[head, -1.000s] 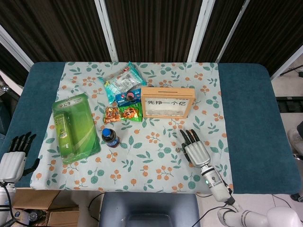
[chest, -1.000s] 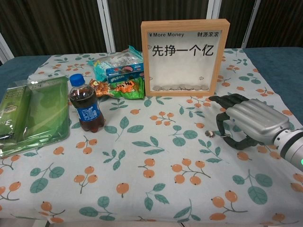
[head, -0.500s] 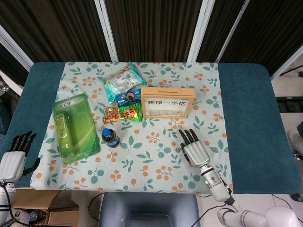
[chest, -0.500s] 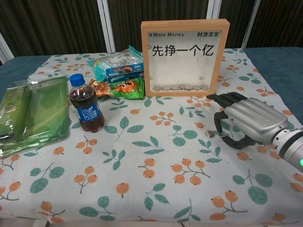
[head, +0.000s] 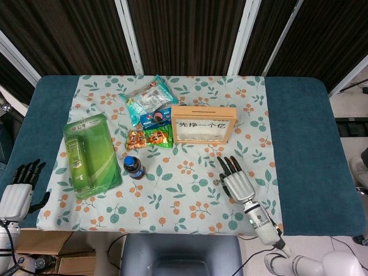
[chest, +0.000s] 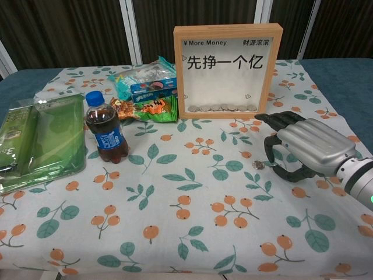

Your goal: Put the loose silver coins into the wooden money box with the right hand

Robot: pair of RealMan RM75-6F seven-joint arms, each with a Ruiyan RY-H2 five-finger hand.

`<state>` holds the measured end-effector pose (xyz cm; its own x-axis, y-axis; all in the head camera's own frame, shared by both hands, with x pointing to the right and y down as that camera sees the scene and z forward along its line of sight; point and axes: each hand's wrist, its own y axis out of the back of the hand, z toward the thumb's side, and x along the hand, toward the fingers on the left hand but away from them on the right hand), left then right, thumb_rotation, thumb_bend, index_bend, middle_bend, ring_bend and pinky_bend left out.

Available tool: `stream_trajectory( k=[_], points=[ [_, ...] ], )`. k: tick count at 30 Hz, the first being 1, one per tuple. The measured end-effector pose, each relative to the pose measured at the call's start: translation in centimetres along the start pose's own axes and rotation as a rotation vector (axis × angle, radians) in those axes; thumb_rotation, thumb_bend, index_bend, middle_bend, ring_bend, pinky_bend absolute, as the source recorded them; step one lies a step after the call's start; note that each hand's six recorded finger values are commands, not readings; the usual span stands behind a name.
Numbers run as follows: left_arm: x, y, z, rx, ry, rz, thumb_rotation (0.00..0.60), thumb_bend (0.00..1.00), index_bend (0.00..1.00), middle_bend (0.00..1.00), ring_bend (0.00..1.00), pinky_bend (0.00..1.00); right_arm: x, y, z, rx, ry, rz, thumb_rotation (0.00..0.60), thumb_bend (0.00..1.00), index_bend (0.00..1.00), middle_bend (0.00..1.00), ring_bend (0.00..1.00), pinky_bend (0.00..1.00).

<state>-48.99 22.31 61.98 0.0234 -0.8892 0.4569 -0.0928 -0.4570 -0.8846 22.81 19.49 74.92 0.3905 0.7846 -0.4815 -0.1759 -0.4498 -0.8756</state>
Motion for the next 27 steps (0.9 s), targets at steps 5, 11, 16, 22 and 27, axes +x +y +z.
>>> stream_trajectory(
  k=[5,11,16,22,27],
  points=[
    [0.1,0.0,0.0,0.000,0.003,-0.003,0.600,0.38,0.00,0.00,0.00,0.00,-0.1,-0.1,0.0,0.001,-0.002,0.006,0.600,0.59,0.67,0.13,0.00,0.00],
    [0.0,-0.1,-0.1,0.001,0.006,-0.007,0.600,0.38,0.00,0.00,0.00,0.00,-0.2,0.0,0.0,-0.003,-0.008,-0.002,0.600,0.59,0.71,0.13,0.00,0.00],
    [0.0,-0.1,-0.1,0.000,0.006,-0.006,0.600,0.38,0.00,0.00,0.00,0.00,-0.1,0.4,-0.2,-0.008,-0.014,-0.018,0.600,0.60,0.72,0.14,0.00,0.00],
    [-0.1,-0.1,-0.2,-0.001,0.006,-0.004,0.600,0.38,0.00,0.00,0.00,0.00,0.2,2.2,-0.1,-0.042,-0.007,-0.077,0.600,0.60,0.74,0.14,0.00,0.00],
    [-0.2,0.0,-0.1,-0.005,0.002,0.001,0.600,0.38,0.00,0.00,0.00,0.00,0.5,5.6,0.4,-0.092,0.016,-0.170,0.600,0.60,0.76,0.13,0.00,0.00]
  ],
)
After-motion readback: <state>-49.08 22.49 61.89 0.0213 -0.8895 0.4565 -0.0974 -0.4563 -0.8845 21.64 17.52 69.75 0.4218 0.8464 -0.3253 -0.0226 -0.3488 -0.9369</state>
